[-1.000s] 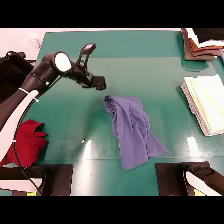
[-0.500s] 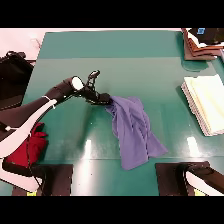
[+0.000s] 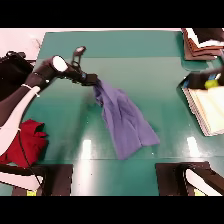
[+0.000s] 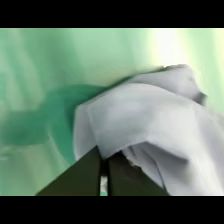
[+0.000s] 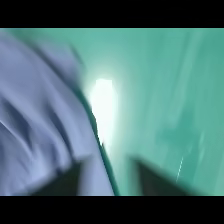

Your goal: Fold the shirts.

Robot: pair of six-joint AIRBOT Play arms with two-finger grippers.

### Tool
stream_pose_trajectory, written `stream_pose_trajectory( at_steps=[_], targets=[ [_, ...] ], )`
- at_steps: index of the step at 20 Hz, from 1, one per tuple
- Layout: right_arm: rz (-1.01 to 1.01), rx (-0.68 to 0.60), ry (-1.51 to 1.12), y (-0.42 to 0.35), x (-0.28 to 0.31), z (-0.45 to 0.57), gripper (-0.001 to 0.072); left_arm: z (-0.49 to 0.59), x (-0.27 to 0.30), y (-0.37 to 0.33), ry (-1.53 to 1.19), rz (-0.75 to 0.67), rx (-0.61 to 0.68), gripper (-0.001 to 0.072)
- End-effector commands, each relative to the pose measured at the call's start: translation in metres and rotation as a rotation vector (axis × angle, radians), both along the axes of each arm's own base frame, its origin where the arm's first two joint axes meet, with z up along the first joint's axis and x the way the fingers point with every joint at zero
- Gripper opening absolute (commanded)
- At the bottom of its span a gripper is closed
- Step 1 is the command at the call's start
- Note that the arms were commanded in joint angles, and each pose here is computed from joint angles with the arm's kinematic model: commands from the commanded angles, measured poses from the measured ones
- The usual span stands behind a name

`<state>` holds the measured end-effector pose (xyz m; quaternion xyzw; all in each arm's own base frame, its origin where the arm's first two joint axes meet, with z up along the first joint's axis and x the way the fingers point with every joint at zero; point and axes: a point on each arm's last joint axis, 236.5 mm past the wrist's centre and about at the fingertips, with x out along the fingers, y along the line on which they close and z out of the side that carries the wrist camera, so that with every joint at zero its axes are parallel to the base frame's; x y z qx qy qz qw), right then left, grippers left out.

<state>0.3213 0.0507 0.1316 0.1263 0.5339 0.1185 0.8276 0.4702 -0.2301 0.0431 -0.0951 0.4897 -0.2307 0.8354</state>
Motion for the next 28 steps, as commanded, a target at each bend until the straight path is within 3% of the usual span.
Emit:
stream_pose_trajectory(
  at_steps=[1, 5, 7, 11, 12, 13, 14, 15, 16, 21, 24, 28],
  targets=[
    [-0.058, 0.061, 0.339, -0.017, -0.066, -0.12, 0.0492, 0.023, 0.007, 0.051, -0.042, 0.037, 0.099, 0.0024],
    [-0.007, 0.175, 0.526, 0.016, -0.106, -0.195, 0.0491, 0.018, 0.002, 0.058, -0.012, 0.032, 0.122, 0.0024],
    [0.007, 0.25, 0.545, 0.043, -0.101, -0.212, 0.0491, 0.018, 0.001, 0.058, -0.009, 0.032, 0.12, 0.0024],
    [0.055, 0.281, 0.527, 0.084, -0.077, -0.228, 0.0488, 0.016, -0.001, 0.058, 0.003, 0.028, 0.123, 0.0025],
    [0.086, 0.265, 0.528, 0.091, -0.073, -0.23, 0.0452, 0.016, -0.002, 0.058, 0.005, 0.027, 0.124, 0.0024],
    [0.113, 0.255, 0.521, 0.098, -0.067, -0.23, 0.0358, 0.016, -0.003, 0.058, 0.009, 0.024, 0.125, 0.0025],
    [0.134, 0.245, 0.503, 0.104, -0.061, -0.229, 0.0222, 0.015, -0.003, 0.058, 0.01, 0.025, 0.125, 0.0024],
    [0.151, 0.236, 0.467, 0.11, -0.051, -0.224, 0.0035, 0.016, -0.004, 0.058, 0.011, 0.023, 0.124, 0.0024],
    [0.169, 0.225, 0.422, 0.113, -0.04, -0.214, 0.0018, 0.021, -0.004, 0.058, 0.004, 0.022, 0.122, 0.0024],
    [0.224, 0.039, -0.02, 0.059, 0.02, -0.039, 0.0017, 0.222, -0.014, 0.078, -0.469, 0.024, 0.136, 0.0024],
    [0.125, -0.039, -0.365, 0.018, 0.014, 0.118, 0.0017, 0.373, -0.085, 0.093, -0.815, 0.04, 0.083, 0.0023],
    [0.016, -0.127, -0.689, -0.009, -0.025, 0.248, 0.0016, 0.456, -0.169, 0.113, -1.039, 0.057, 0.053, 0.0023]
  ],
)
